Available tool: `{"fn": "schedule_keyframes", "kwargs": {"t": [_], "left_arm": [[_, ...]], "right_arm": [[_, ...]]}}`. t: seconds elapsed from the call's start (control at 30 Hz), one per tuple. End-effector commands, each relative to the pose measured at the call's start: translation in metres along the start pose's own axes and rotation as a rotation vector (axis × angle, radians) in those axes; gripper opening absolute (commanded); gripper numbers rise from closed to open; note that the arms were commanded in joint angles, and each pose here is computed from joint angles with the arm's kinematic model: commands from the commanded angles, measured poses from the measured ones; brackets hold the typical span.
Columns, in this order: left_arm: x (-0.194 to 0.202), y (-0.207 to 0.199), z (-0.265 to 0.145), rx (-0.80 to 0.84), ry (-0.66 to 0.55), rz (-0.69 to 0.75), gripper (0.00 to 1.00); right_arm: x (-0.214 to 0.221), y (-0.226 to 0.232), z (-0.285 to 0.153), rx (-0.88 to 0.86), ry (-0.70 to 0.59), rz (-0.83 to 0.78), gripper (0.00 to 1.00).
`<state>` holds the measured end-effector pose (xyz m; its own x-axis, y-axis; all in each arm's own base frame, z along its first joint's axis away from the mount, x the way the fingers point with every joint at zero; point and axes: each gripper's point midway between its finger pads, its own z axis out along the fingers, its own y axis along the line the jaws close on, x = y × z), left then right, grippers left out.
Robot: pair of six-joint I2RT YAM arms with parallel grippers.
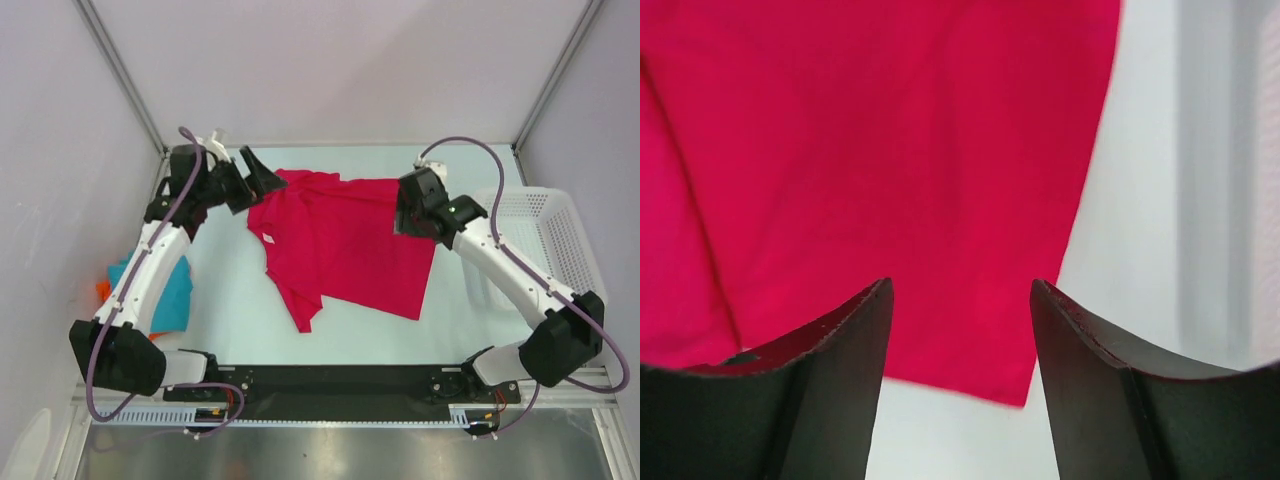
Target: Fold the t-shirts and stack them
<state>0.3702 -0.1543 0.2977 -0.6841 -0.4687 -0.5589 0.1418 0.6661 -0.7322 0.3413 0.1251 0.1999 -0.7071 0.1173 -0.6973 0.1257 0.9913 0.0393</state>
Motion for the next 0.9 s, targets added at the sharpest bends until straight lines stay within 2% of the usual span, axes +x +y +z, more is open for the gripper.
{"fn": "schedule_keyframes", "kwargs": {"t": [0.0,0.2,0.6,0.87], "left_arm": [[0.075,0.039,0.007,-0.122,0.134,0.004,1.00],[0.126,0.065,0.011,-0.177,0.193,-0.003,0.99],[0.193,0.110,0.021,-0.314,0.308,-0.001,1.00],[0.215,0.121,0.022,-0.336,0.346,-0.006,1.00]], "right_arm": [[0.065,0.011,-0.004,-0.028,0.108,0.029,0.63],[0.118,-0.008,-0.009,-0.009,0.195,0.024,0.63],[0.127,-0.015,-0.013,0.018,0.209,0.024,0.63],[0.140,-0.011,-0.009,0.018,0.233,0.017,0.63]]}}
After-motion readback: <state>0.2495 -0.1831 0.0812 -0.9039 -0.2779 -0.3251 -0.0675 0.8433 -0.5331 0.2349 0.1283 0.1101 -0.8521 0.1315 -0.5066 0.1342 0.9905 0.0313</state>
